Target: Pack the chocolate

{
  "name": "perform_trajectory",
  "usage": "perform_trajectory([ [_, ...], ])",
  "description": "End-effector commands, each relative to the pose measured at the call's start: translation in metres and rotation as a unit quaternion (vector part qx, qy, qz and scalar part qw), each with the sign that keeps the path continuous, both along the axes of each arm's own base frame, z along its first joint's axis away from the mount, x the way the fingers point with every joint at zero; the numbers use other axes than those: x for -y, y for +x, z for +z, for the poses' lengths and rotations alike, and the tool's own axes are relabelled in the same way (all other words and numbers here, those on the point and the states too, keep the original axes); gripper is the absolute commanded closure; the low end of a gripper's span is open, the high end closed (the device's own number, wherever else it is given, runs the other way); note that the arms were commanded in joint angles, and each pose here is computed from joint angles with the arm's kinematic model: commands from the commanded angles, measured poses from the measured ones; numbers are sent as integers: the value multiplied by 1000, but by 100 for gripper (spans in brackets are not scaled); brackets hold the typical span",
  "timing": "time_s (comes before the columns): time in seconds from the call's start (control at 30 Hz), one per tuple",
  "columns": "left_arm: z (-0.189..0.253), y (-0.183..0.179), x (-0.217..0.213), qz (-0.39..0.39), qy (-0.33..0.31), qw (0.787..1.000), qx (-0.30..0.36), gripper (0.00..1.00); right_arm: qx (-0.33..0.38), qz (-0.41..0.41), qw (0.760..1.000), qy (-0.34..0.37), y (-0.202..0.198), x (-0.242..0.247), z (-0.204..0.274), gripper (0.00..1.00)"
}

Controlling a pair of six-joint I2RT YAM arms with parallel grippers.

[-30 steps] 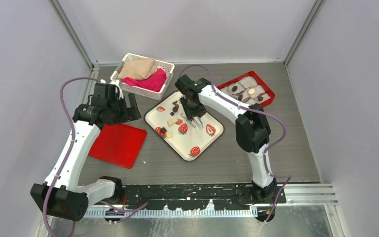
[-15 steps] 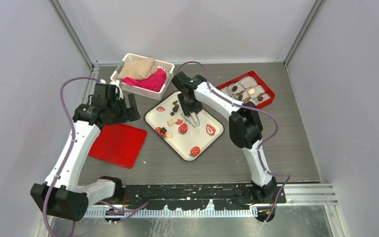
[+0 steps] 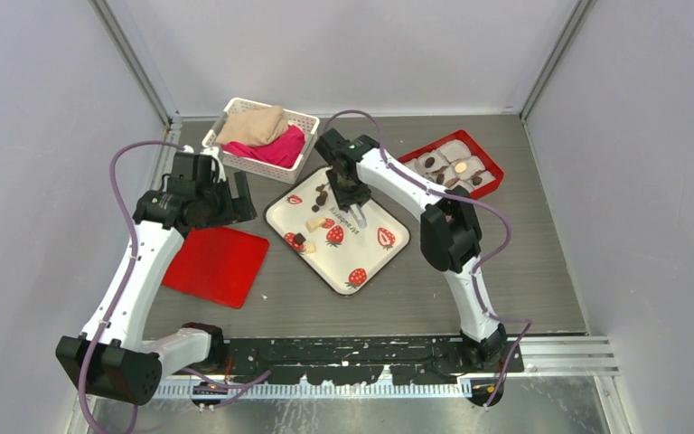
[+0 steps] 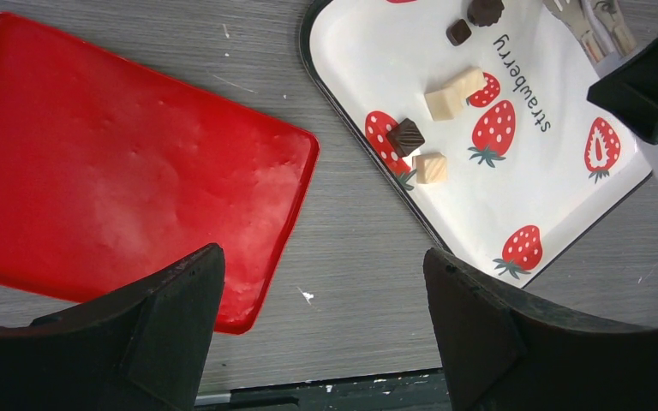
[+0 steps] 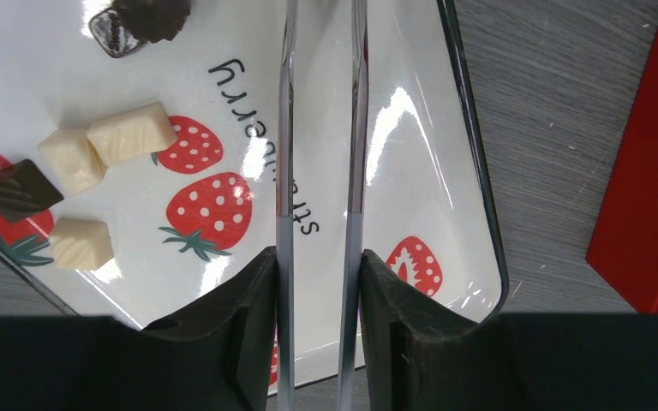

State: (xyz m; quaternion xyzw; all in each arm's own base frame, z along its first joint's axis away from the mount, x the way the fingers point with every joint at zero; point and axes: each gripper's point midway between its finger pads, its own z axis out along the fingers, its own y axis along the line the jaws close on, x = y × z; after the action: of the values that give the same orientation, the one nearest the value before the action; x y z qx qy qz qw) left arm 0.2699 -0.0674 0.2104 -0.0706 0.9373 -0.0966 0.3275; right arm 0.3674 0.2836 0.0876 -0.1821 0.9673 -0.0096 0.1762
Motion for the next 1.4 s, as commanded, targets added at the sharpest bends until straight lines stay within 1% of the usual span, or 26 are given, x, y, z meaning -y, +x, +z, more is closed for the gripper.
perform_trajectory([
  [0.0, 5, 6, -2, 2, 4, 1000, 16, 13, 87, 3, 994, 70, 14, -1, 94, 86],
  [0.1, 5, 6, -2, 2, 5, 1000, 15, 13, 102, -16, 991, 85, 19, 15, 117, 86],
  [0.2, 5, 7, -2, 2, 4, 1000, 16, 13, 115, -55, 987, 100, 30, 45, 131, 86],
  [0.3, 4, 8, -1, 1, 2, 1000, 14, 13, 111, -97, 980, 131, 42, 74, 136, 86],
  [0.4, 4, 10, 1, 0, -1, 1000, 13, 13, 104, -107, 978, 145, 43, 82, 137, 86],
  [0.5, 4, 12, 1, 1, -3, 1000, 14, 13, 82, -86, 979, 164, 34, 67, 134, 85],
  [0.57, 5, 13, 2, 1, -4, 1000, 15, 13, 60, -59, 983, 166, 24, 53, 127, 82],
  [0.7, 6, 13, 2, 2, -5, 1000, 15, 13, 23, -9, 991, 130, 3, 36, 103, 76],
  [0.77, 6, 14, 2, 3, -5, 1000, 16, 13, 7, 3, 994, 113, -5, 33, 92, 73],
  [0.83, 7, 13, 2, 3, -6, 1000, 16, 13, -11, 7, 995, 101, -11, 33, 82, 72],
  [1.0, 6, 14, 2, 5, -6, 1000, 15, 13, -44, 17, 996, 74, -26, 34, 59, 65],
  [1.17, 6, 17, 4, 2, -9, 1000, 13, 13, -57, 24, 996, 56, -30, 34, 43, 57],
  [1.37, 5, 17, 3, 1, -6, 1000, 13, 13, -61, 30, 996, 56, -26, 26, 32, 54],
])
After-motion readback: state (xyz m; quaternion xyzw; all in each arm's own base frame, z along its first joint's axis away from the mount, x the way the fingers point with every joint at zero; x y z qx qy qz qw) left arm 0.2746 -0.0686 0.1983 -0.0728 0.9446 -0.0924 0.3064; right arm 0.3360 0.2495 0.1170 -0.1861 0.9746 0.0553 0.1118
